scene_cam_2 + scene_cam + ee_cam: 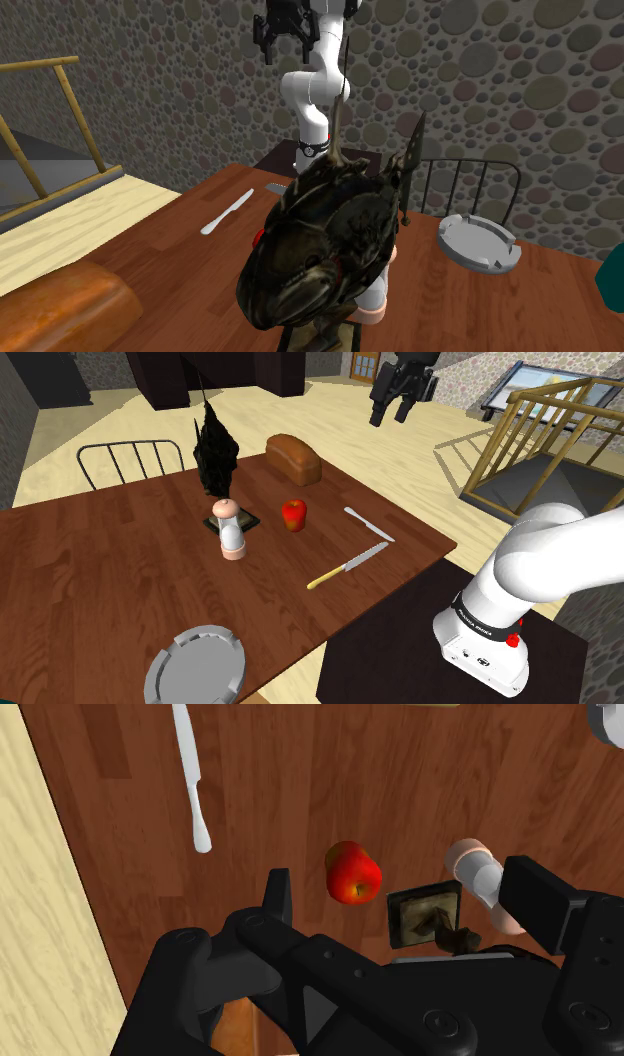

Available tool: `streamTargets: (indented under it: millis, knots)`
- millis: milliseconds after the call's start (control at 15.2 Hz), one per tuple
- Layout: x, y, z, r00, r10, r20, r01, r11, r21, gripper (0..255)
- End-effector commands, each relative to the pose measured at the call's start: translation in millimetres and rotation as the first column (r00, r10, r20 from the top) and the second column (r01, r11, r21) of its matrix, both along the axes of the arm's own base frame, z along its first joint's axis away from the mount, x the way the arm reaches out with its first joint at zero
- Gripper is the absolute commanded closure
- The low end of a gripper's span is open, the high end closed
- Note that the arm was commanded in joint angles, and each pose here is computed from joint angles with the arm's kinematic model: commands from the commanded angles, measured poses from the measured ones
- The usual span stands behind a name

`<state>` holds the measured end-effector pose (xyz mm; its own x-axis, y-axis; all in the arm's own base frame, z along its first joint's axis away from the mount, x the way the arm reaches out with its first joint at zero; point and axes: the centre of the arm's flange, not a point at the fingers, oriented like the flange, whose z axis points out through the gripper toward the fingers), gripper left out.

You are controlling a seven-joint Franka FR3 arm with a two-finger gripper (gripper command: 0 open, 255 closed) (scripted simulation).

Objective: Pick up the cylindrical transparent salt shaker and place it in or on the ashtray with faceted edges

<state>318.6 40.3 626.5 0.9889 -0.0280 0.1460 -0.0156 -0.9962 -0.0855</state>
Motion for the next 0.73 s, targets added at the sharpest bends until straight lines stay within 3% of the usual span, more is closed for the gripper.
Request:
streamTargets:
  millis: [0, 660]
  knots:
    - [0.0, 0.0, 0.0, 1.0, 0.0, 0.0, 0.0, 1.0, 0.0, 0]
    - [82.4, 81.5, -65.2, 0.999, -0.03, -0.043, 0.031, 0.999, 0.028, 0]
